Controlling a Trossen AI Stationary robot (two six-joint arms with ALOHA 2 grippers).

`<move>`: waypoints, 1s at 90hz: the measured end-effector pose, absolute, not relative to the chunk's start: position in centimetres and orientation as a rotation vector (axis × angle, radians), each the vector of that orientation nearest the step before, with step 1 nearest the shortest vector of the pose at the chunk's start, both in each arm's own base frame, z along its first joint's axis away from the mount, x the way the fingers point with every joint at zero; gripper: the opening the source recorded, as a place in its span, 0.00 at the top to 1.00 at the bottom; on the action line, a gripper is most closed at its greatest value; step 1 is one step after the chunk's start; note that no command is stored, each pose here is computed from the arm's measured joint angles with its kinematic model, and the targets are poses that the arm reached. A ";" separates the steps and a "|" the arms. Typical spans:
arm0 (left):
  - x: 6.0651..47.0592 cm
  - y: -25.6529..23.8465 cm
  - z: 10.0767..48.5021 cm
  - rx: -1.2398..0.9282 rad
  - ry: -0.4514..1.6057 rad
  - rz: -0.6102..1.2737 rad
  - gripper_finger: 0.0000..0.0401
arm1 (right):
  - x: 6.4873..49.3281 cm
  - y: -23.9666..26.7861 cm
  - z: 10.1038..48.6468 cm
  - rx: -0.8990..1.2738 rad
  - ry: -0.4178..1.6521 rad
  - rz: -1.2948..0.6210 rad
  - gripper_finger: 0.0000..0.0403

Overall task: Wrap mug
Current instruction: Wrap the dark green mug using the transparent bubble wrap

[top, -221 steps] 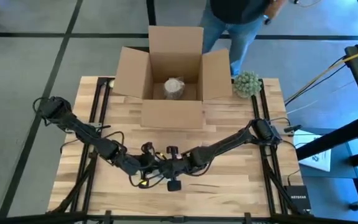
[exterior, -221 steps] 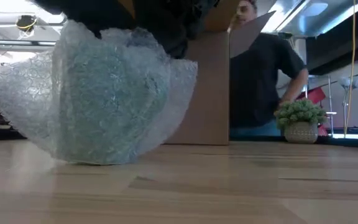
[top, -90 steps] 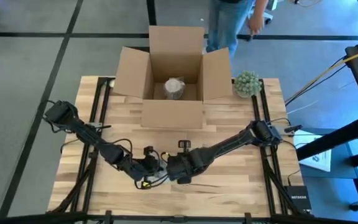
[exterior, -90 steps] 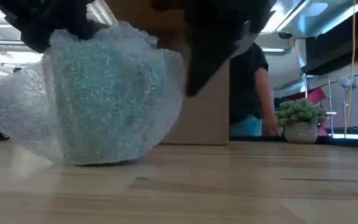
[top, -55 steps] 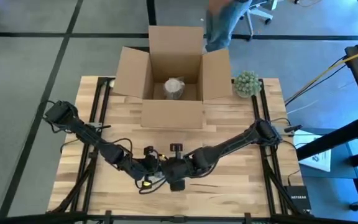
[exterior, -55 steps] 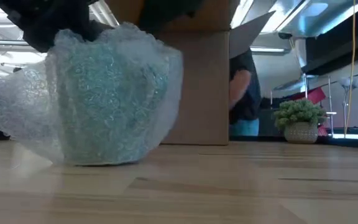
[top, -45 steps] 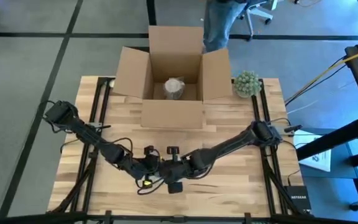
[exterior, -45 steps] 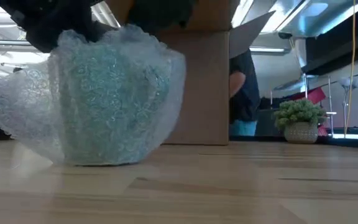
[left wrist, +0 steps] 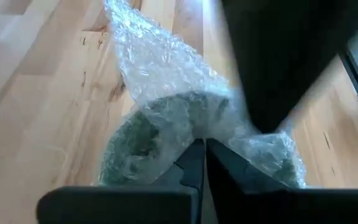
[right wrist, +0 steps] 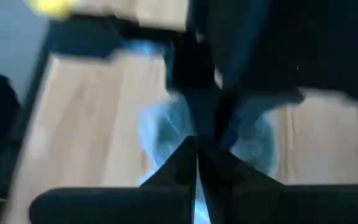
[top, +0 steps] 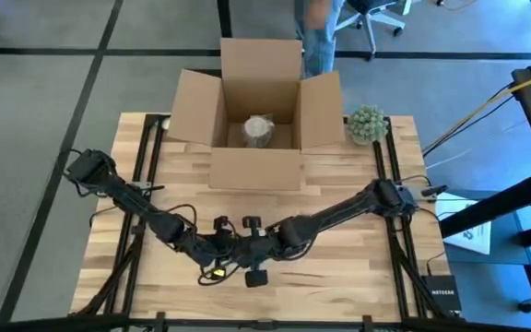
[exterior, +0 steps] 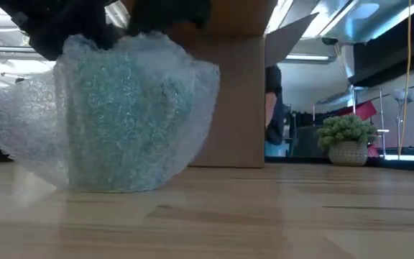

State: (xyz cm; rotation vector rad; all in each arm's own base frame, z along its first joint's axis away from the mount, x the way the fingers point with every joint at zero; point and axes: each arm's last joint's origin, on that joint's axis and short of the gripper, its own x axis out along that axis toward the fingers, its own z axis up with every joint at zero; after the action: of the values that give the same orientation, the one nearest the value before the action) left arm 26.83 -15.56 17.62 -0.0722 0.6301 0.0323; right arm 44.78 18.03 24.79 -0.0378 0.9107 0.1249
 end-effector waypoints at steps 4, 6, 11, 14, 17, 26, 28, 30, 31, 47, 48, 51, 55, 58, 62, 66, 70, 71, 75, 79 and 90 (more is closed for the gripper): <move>26.8 -15.6 17.6 -0.072 0.630 0.033 1.00 | 44.9 18.1 24.5 -0.021 0.915 0.132 1.00; 26.8 -15.6 17.6 -0.072 0.630 0.032 1.00 | 45.0 18.2 24.2 -0.017 0.925 0.131 1.00; 26.8 -15.6 17.6 -0.071 0.631 0.032 1.00 | 45.1 18.2 23.1 -0.016 0.966 0.118 1.00; 26.8 -15.6 17.6 -0.071 0.631 0.033 1.00 | 45.2 18.2 22.3 -0.020 0.989 0.111 1.00; 26.8 -15.5 17.6 -0.064 0.633 0.036 1.00 | 45.3 18.3 21.7 -0.026 1.003 0.104 1.00; 26.8 -15.6 17.6 -0.064 0.634 0.035 1.00 | 45.6 18.4 20.8 -0.042 1.010 0.082 1.00; 26.8 -15.5 17.6 -0.062 0.636 0.035 1.00 | 45.6 18.4 20.6 -0.051 1.008 0.069 1.00; 26.8 -15.5 17.5 -0.062 0.637 0.036 1.00 | 45.7 18.4 20.4 -0.059 1.007 0.057 1.00; 26.8 -15.5 17.5 -0.061 0.637 0.037 1.00 | 45.7 18.5 20.3 -0.063 1.008 0.052 1.00; 26.7 -15.6 17.6 -0.062 0.637 0.035 1.00 | 45.7 18.3 19.6 -0.104 1.019 0.003 1.00; 26.7 -15.6 17.6 -0.062 0.637 0.034 1.00 | 45.7 18.3 19.6 -0.105 1.020 0.002 1.00; 26.7 -15.6 17.6 -0.061 0.637 0.034 1.00 | 45.7 18.3 19.5 -0.107 1.025 0.001 1.00; 26.7 -15.6 17.6 -0.061 0.637 0.032 1.00 | 45.6 18.3 19.5 -0.110 1.032 -0.001 1.00; 26.7 -15.6 17.6 -0.061 0.637 0.032 1.00 | 45.6 18.3 19.4 -0.110 1.035 -0.004 1.00; 26.7 -15.6 17.6 -0.061 0.637 0.032 1.00 | 45.6 18.3 19.4 -0.110 1.036 -0.005 1.00; 26.7 -15.6 17.6 -0.060 0.638 0.031 1.00 | 45.6 18.3 19.4 -0.109 1.038 -0.002 1.00; 26.7 -15.6 17.5 -0.059 0.642 0.032 1.00 | 45.6 18.3 19.3 -0.110 1.043 0.009 1.00; 26.7 -15.6 17.5 -0.059 0.644 0.032 1.00 | 45.6 18.3 19.4 -0.109 1.044 0.011 1.00; 26.6 -15.6 17.5 -0.057 0.650 0.033 1.00 | 45.4 18.3 19.8 -0.106 1.039 0.015 1.00; 26.6 -15.5 17.5 -0.055 0.655 0.034 1.00 | 45.3 18.2 20.3 -0.102 1.032 0.016 1.00; 26.7 -15.6 17.6 -0.056 0.658 0.029 1.00 | 44.8 17.6 21.9 -0.098 1.028 0.031 1.00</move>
State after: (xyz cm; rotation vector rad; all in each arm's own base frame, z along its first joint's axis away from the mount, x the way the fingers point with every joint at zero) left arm 26.66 -15.56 17.56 -0.0560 0.6577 0.0293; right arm 44.77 17.63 21.92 -0.0984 1.0280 0.0310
